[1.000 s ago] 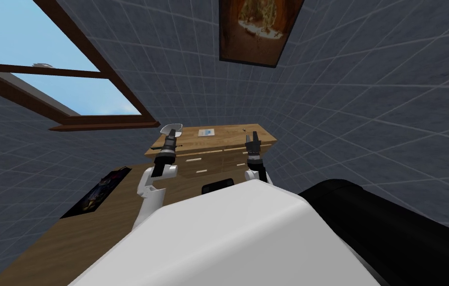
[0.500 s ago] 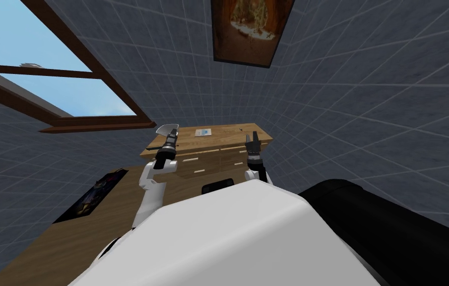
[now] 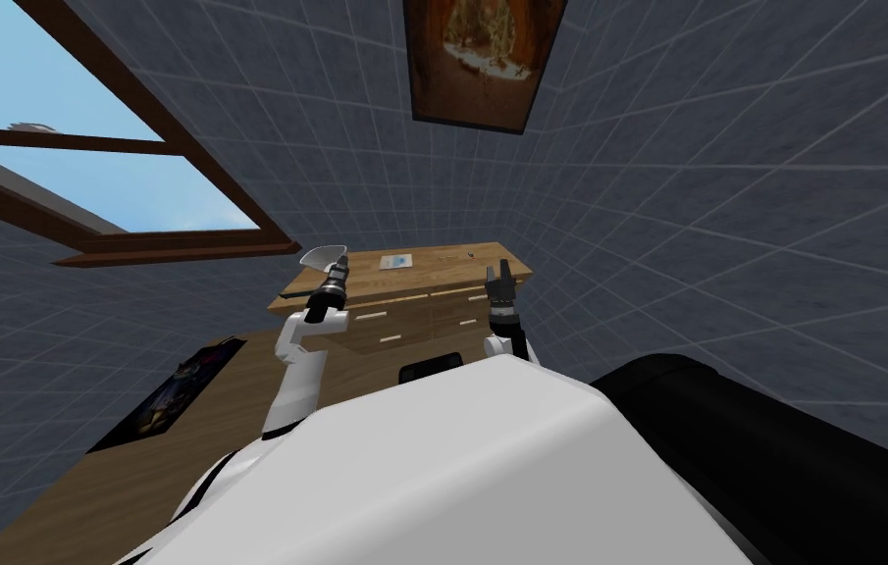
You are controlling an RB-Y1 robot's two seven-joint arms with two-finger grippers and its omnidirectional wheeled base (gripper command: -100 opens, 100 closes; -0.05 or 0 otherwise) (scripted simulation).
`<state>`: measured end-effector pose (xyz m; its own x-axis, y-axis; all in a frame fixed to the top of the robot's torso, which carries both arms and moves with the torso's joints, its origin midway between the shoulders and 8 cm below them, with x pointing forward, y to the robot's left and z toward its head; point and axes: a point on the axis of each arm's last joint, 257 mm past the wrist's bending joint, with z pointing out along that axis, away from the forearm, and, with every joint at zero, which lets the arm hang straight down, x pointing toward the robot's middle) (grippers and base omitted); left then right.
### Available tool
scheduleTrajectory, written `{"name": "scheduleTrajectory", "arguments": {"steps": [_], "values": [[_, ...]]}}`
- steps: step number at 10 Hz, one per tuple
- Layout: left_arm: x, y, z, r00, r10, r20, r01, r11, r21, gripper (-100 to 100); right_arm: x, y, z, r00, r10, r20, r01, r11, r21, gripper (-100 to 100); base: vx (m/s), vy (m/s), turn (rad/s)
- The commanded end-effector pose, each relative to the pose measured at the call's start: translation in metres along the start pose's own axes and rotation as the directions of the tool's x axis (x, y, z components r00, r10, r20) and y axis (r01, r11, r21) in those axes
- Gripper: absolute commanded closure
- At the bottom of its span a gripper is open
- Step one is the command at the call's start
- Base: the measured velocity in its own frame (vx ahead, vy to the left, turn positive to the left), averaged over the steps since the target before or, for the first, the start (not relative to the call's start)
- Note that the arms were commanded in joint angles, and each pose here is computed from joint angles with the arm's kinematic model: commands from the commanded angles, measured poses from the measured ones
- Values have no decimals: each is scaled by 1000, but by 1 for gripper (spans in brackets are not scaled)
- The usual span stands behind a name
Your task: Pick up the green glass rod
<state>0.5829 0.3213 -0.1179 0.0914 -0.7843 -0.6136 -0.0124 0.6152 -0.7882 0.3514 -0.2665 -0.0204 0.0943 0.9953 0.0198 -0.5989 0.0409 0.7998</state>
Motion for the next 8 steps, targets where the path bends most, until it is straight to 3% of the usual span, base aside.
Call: {"name": "scheduleTrajectory", "arguments": {"steps": [1, 2, 4, 5, 8], "values": [[-2, 15, 6, 1000, 10, -7, -10, 999, -53, -100, 0, 0, 0, 1000, 0, 0, 0, 1000, 0, 0, -14, -54, -42], [-10, 21, 17, 1000, 30, -2, -30, 996, -85, -100, 0, 0, 0, 1000, 0, 0, 0, 1000, 0, 0, -15, -64, -65], [-6, 34, 16, 999, 29, -13, -31, 991, -127, -100, 0, 0, 0, 1000, 0, 0, 0, 1000, 0, 0, -18, -39, -20], [-15, 43, 26, 999, 47, -9, -47, 984, -170, -100, 0, 0, 0, 1000, 0, 0, 0, 1000, 0, 0, -9, -36, -63], [-18, 74, 32, 998, 59, -24, -64, 959, -275, -100, 0, 0, 0, 1000, 0, 0, 0, 1000, 0, 0, -1, -49, -41]]}}
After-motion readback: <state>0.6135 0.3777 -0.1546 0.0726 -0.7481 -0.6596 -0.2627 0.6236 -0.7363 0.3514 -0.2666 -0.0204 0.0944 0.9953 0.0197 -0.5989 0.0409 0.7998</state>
